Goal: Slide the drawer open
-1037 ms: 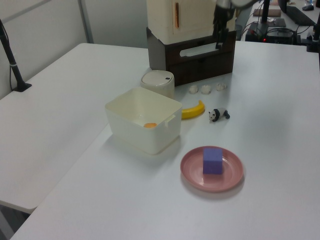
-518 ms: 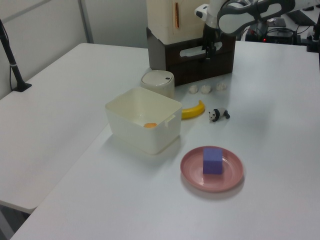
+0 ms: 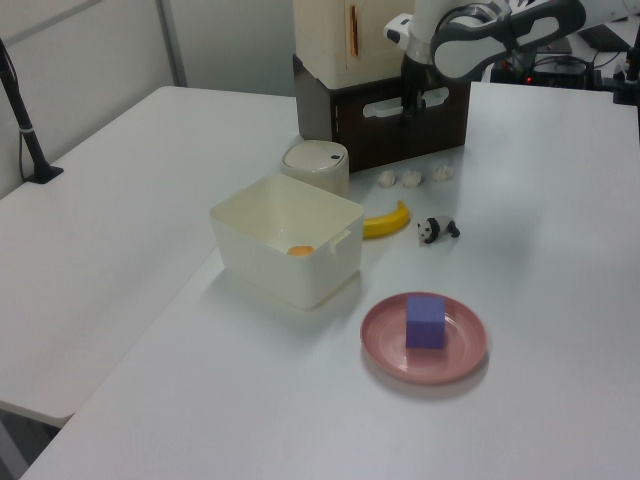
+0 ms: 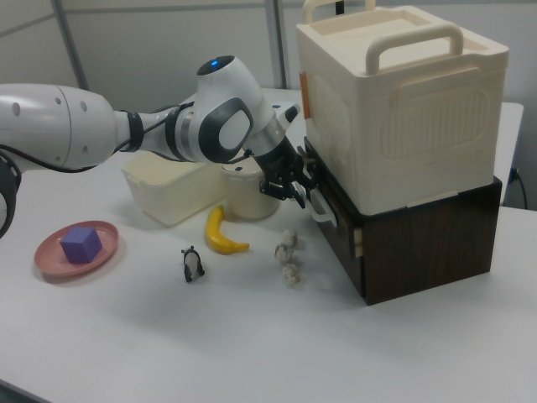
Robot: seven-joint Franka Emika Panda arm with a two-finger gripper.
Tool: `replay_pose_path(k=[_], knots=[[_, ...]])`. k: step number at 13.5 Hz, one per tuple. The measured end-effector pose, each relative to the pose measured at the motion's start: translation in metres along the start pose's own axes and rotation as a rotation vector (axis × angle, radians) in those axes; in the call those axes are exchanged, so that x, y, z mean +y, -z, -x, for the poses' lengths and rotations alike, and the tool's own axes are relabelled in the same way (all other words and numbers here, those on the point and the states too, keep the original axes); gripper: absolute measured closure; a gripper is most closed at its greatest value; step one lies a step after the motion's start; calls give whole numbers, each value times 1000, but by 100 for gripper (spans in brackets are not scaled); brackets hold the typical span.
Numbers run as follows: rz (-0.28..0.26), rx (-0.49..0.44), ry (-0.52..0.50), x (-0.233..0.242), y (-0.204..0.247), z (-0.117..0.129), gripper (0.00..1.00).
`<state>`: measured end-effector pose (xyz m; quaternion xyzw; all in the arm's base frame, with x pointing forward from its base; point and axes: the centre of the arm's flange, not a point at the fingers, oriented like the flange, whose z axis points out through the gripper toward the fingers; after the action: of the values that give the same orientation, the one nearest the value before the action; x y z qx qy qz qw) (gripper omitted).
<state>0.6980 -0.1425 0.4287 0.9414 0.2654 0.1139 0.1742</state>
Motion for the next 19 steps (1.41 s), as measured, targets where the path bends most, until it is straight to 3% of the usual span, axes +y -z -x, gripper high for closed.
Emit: replay_pose_path(k=[4, 10, 12, 16, 17, 19], knots=[[-25, -39, 18, -14, 9, -1, 84], [-175, -127, 56, -61, 60, -9, 76], [-194, -140, -4, -78, 72, -16, 57], [-217, -173, -212, -105, 96, -28, 5], [-243, -198, -310, -119, 114, -32, 0], [-278, -228, -416, -133, 146, -31, 0]])
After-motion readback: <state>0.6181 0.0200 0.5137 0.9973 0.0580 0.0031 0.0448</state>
